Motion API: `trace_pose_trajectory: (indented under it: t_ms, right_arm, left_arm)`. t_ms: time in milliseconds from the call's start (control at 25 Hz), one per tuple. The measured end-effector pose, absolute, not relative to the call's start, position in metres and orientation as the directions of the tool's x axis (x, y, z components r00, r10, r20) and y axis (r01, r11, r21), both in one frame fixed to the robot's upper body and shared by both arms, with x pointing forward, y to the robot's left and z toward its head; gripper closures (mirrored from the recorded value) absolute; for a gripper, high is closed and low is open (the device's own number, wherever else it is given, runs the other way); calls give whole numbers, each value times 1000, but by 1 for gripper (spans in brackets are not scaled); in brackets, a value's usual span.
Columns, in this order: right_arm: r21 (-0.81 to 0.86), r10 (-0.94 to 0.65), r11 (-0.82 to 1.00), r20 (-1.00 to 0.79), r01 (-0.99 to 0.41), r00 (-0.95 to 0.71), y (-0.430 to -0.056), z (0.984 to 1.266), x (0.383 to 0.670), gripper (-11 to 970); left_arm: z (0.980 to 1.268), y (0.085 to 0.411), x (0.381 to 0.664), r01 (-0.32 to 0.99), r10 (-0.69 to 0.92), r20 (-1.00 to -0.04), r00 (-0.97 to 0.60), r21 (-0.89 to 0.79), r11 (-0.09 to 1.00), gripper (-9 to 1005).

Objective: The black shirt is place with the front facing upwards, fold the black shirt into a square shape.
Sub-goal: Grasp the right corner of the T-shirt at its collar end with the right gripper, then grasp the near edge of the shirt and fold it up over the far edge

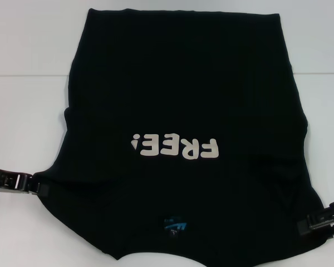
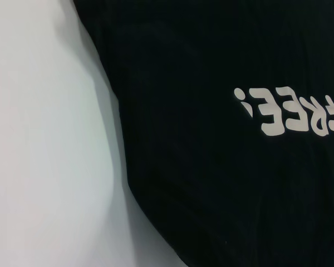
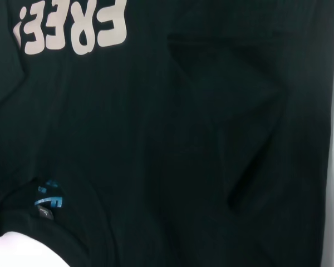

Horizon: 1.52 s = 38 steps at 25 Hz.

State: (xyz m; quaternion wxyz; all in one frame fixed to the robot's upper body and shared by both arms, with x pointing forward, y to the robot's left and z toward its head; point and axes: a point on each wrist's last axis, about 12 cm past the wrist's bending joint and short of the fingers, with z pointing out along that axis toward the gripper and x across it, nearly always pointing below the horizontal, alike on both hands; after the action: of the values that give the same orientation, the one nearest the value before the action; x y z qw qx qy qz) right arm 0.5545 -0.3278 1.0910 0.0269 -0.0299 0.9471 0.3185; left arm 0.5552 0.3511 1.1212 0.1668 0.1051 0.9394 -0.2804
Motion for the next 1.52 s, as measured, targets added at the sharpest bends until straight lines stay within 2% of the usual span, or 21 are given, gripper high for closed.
trace_pose_trajectory:
  t_ms: [240,440,760,1000,1200,1520]
  right_arm:
    - [613,-34,786,-87,-80,-996,-329,1093,555,181]
    - [604,-51,792,-81,-90,-995,-329,1092,554,396]
    - [599,-51,796,-82,-90,-995,-331,1092,554,613]
    - [598,-54,796,-88,-95,-995,-333,1091,552,854]
    - [601,-69,791,-100,-115,-993,-334,1093,552,914]
    - [615,-223,748,-122,-250,-967,-339,1104,543,913]
  left_arm:
    - [1121,352,555,288,98,-376,-921,-493,821,978]
    - [1122,352,555,288,96,-377,-921,-494,820,978]
    - [1121,352,555,287,95,-377,-921,-494,821,978]
    - [1121,352,555,286,94,-376,-922,-495,820,978]
    - [1121,354,554,275,78,-378,-923,-504,819,978]
    - [1120,355,541,283,110,-326,-939,-550,786,979]
